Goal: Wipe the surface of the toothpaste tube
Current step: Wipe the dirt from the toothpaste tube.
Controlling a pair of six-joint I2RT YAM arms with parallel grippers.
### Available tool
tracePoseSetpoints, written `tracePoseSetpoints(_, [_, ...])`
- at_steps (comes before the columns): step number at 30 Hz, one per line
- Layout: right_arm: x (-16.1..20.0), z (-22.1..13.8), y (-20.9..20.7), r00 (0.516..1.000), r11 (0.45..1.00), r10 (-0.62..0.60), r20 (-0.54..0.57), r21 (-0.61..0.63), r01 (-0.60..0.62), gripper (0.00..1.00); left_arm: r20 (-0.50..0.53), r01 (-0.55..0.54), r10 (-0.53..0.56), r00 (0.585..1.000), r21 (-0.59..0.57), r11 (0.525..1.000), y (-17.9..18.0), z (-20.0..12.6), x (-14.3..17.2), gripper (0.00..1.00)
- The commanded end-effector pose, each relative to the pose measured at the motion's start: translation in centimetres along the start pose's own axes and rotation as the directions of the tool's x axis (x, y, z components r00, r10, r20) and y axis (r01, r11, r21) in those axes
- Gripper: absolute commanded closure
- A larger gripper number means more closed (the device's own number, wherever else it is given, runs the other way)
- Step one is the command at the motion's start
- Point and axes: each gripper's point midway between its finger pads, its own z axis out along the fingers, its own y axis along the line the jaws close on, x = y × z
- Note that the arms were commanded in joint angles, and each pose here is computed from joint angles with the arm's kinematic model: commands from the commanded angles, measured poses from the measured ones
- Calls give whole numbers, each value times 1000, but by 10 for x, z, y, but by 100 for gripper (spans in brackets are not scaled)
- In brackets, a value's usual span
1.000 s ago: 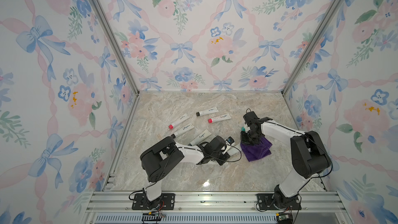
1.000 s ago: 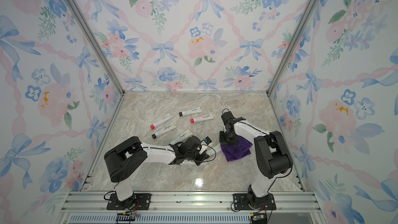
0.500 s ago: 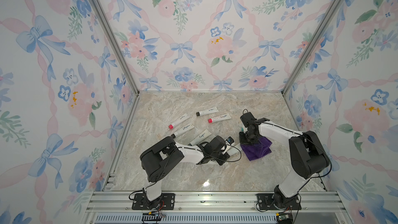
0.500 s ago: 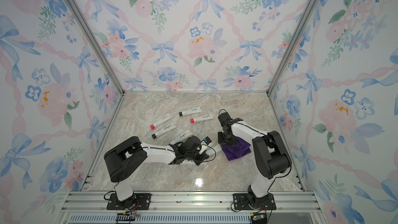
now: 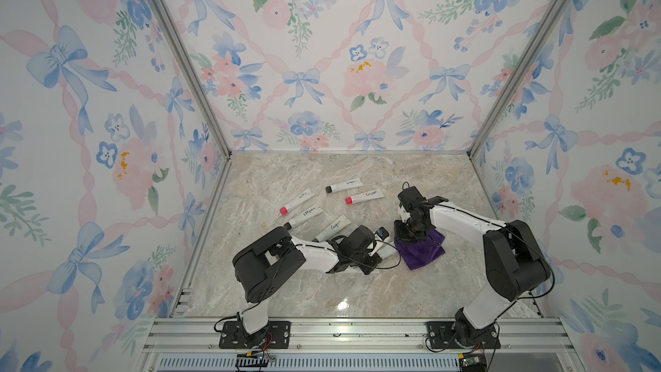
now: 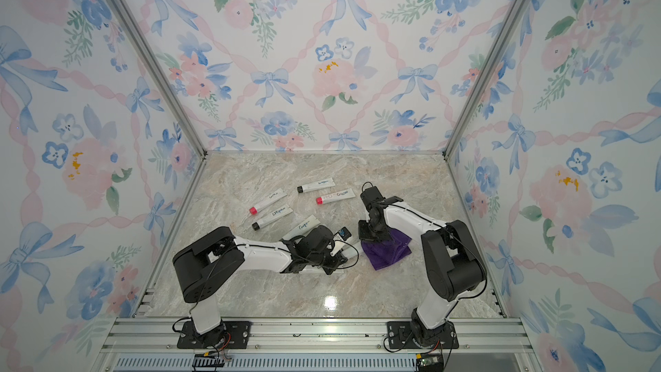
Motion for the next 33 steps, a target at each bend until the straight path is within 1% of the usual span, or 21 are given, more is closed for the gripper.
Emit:
tracePoseSetpoints(1, [1, 9, -41, 998, 989, 54, -46, 139, -47, 82, 1, 18, -18, 1000, -13, 1000, 4, -3, 1, 82])
tracePoseSetpoints(5, [-7, 13, -55, 996, 982, 81, -38, 171, -74, 82, 0, 17, -17, 1000, -12, 1000, 4, -3, 1, 82])
tracePoseSetpoints(7, [-6, 18, -52, 996, 984, 79, -48, 161, -71, 82, 0, 17, -17, 1000, -11, 1000, 4, -3, 2, 82])
tracePoseSetpoints(12, [4, 19, -19, 997, 997, 17, -76, 75, -11, 82, -4, 17, -17, 1000, -13, 1000, 4, -2, 3, 82])
tracePoseSetpoints(18, [33, 10, 32, 992, 995, -88, -94, -55, 83, 83, 0, 16, -16, 1000, -16, 1000, 4, -3, 1, 82])
tracePoseSetpoints(21, [44, 6, 48, 989, 989, -115, -97, -103, 105, 83, 0, 15, -15, 1000, -15, 1000, 4, -3, 1, 83])
tracePoseSetpoints(23, [46, 4, 50, 990, 987, -110, -92, -123, 98, 82, 1, 16, -16, 1000, -16, 1000, 4, -3, 1, 82])
tracePoseSetpoints(25, [44, 5, 44, 991, 990, -104, -88, -103, 95, 82, -1, 16, -16, 1000, -15, 1000, 4, -3, 2, 82])
tracePoseSetpoints(30, [31, 26, 3, 993, 998, -45, -113, 39, 50, 83, 1, 15, -15, 1000, -17, 1000, 4, -3, 1, 82])
tracePoseSetpoints(33, [20, 30, -25, 995, 992, 1, -99, 125, 11, 83, 0, 15, -15, 1000, -19, 1000, 4, -3, 2, 82])
